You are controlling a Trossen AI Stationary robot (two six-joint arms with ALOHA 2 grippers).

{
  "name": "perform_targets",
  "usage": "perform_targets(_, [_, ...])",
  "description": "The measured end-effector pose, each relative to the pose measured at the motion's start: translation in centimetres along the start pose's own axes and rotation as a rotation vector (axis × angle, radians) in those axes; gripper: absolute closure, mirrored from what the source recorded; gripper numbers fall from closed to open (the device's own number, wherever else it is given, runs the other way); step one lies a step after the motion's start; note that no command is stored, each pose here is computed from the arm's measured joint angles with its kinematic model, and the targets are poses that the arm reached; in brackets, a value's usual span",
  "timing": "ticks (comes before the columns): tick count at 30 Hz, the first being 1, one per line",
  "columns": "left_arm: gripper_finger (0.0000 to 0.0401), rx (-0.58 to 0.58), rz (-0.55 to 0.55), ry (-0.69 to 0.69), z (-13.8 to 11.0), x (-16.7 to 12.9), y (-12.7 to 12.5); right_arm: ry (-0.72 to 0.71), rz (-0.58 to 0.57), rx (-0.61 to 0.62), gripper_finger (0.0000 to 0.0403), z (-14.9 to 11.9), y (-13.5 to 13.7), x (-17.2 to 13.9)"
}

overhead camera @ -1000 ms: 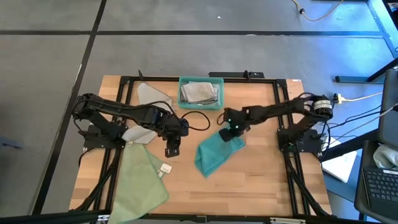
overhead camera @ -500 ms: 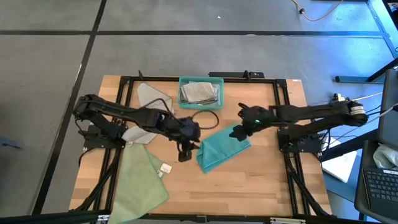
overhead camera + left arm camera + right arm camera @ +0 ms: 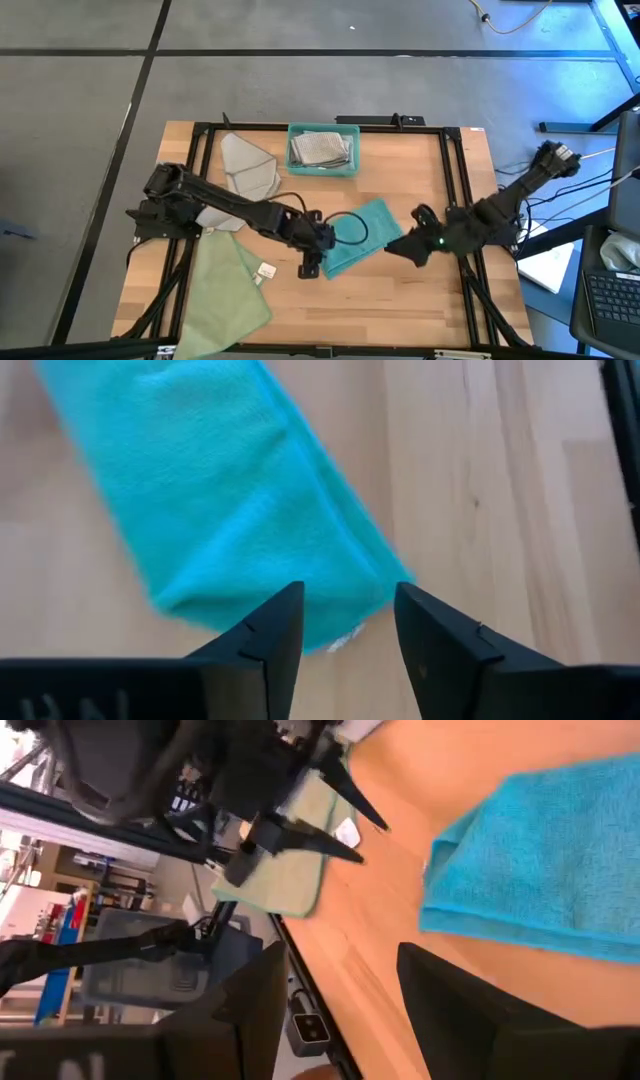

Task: Fold microfiber towels
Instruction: Fold the blue towel

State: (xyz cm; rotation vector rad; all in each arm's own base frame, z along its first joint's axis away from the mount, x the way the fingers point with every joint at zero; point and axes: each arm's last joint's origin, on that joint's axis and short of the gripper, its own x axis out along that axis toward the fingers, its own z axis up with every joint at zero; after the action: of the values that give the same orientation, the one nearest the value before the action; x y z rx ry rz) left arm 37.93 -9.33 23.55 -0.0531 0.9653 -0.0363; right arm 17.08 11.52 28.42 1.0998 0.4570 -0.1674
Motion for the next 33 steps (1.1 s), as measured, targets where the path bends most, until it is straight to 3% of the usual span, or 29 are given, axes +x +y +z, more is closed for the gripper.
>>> perform_targets(8, [0.0250, 0.033, 0.096, 0.128, -1.9, 5.4, 0.2, 0.016, -0.015, -0.001, 0.0211, -2.9, 0.1, 0.3])
perform_targets(13, [0.0248, 0.049, 0.191, 0.191, -2.5, 5.8, 1.5, 0.038, -0.029, 0.007, 0.0211, -3.8, -0.1, 0.6])
perform_targets(22, [0.0248, 0.096, 0.114, 0.203, -2.3, 5.9, 2.1, 0.033, -0.051, -0.005, 0.0211, -4.3, -0.2, 1.4])
perform_targets(27, [0.0249, 0.128, 0.101, 0.196, -2.3, 5.9, 1.5, -0.041, -0.053, 0.007, 0.0211, -4.1, -0.3, 1.4])
perform_targets(33, [0.0250, 0.151, 0.152, 0.180, -2.4, 6.8, 1.5, -0.097, -0.048, 0.016, 0.0211, -3.9, -0.2, 1.4])
